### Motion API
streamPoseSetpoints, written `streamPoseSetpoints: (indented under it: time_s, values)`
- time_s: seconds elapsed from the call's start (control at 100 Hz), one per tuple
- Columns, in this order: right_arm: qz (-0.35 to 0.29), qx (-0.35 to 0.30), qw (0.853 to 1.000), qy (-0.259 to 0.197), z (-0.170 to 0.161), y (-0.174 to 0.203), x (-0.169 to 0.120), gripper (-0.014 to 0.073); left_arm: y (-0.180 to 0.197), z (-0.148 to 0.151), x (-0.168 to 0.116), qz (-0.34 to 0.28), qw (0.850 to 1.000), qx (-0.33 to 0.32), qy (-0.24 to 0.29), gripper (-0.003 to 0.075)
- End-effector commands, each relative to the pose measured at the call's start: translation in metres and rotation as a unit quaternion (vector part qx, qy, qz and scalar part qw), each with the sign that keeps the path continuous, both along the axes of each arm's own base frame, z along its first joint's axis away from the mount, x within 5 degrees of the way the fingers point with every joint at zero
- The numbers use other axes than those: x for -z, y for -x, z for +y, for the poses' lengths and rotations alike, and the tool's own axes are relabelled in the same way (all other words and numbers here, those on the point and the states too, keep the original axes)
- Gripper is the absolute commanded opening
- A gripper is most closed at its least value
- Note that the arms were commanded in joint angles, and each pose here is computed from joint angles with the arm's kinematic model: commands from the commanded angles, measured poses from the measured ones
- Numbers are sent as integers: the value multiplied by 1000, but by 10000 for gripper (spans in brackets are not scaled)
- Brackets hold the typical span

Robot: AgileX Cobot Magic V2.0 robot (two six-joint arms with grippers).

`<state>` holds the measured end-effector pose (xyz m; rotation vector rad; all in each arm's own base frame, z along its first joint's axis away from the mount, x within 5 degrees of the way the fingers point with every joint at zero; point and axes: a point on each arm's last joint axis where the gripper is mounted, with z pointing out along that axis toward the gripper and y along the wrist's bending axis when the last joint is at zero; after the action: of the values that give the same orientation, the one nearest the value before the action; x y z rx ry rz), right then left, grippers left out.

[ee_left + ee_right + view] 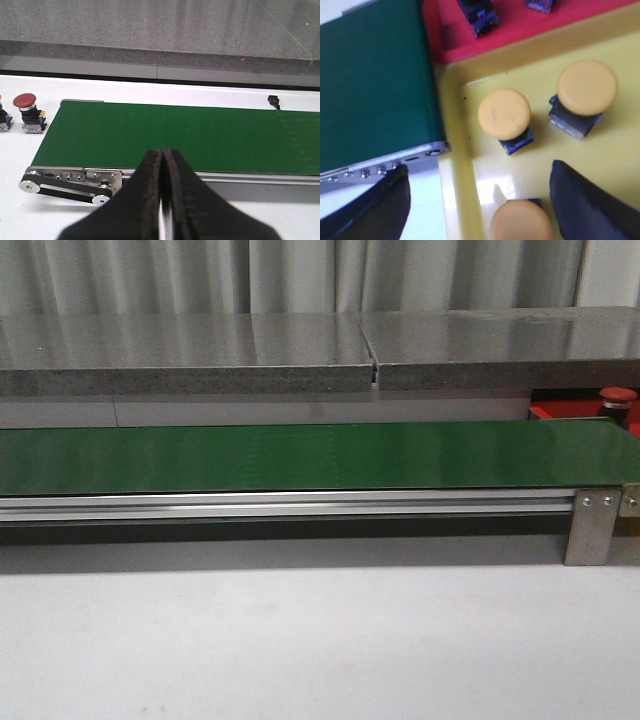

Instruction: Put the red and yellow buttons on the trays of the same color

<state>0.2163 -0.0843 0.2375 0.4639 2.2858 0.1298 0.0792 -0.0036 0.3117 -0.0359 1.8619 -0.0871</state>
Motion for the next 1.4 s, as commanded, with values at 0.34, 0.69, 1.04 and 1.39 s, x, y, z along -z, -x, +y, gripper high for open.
streamPoseSetpoints:
  time_s: [0.34,0.69,1.04,1.39]
  values:
    - [-114,-143,976,115,34,-12,-94,571,-1,-1,-14,-46,999,3,5,-19]
    - [-165,-239,948,132,86,-11,-109,463,-1,-1,-14,-46,999,3,5,-19]
    - [-219,-242,933,149,92,22,-135,-69,-1,-1,-14,-46,999,3,5,-19]
    - [-221,-243,933,150,92,23,-136,-68,-1,-1,-14,-46,999,3,5,-19]
